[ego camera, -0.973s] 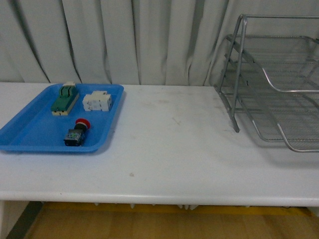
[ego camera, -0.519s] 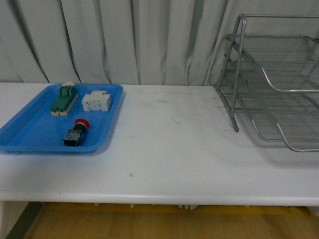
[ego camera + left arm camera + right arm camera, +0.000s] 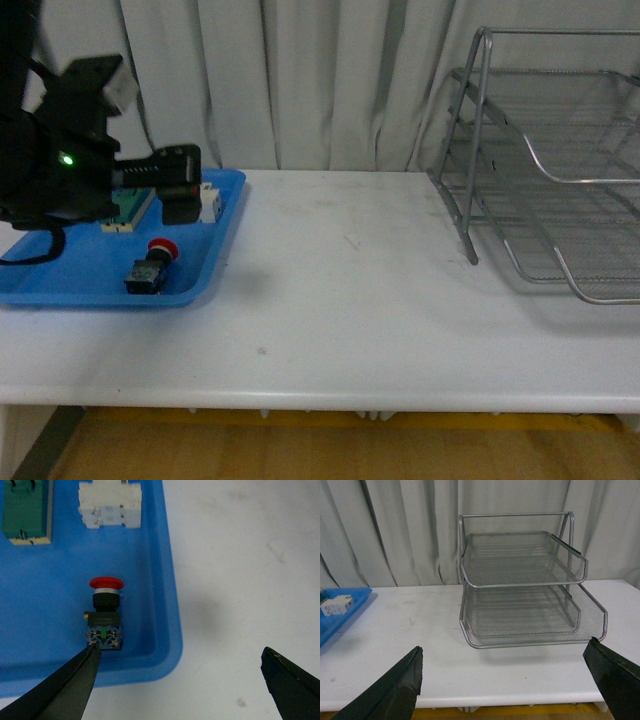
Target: Place button on rack with both arms
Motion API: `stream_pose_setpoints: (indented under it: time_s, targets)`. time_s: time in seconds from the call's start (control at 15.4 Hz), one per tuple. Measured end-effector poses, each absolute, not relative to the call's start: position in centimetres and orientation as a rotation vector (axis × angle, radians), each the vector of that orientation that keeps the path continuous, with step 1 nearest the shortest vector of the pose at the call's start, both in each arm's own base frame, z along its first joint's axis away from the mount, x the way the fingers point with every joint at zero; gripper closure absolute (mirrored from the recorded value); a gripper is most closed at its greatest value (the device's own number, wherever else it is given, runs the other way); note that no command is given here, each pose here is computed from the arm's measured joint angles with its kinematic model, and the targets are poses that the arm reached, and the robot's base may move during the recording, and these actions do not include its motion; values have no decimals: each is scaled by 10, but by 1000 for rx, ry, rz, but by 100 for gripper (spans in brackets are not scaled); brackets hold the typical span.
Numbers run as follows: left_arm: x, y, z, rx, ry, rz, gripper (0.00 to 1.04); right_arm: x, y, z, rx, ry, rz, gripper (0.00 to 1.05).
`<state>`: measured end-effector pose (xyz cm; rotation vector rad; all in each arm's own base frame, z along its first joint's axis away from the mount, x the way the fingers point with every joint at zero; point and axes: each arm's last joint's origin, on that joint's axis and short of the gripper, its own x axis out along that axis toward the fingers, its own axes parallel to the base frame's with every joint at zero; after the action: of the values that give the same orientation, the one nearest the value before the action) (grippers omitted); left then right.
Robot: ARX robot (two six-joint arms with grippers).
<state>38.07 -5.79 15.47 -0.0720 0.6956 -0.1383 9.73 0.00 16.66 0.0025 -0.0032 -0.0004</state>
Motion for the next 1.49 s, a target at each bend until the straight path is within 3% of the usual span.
stream_pose_setpoints:
  time_s: [0.32,0.52,1.36,1.49]
  targets:
    - [424,-31,97,38,843,-14,7,97,0,167,2,-3,0,6]
    - [445,-22,101,-16,814,-22,7,97,0,167,2,-4,0,6]
    - [460,-33,58,67,901,-12,7,97,0,167,2,-3,0,6]
    - [461,-34,57,78,898,-5,27,97,0,167,2,-4,0,6]
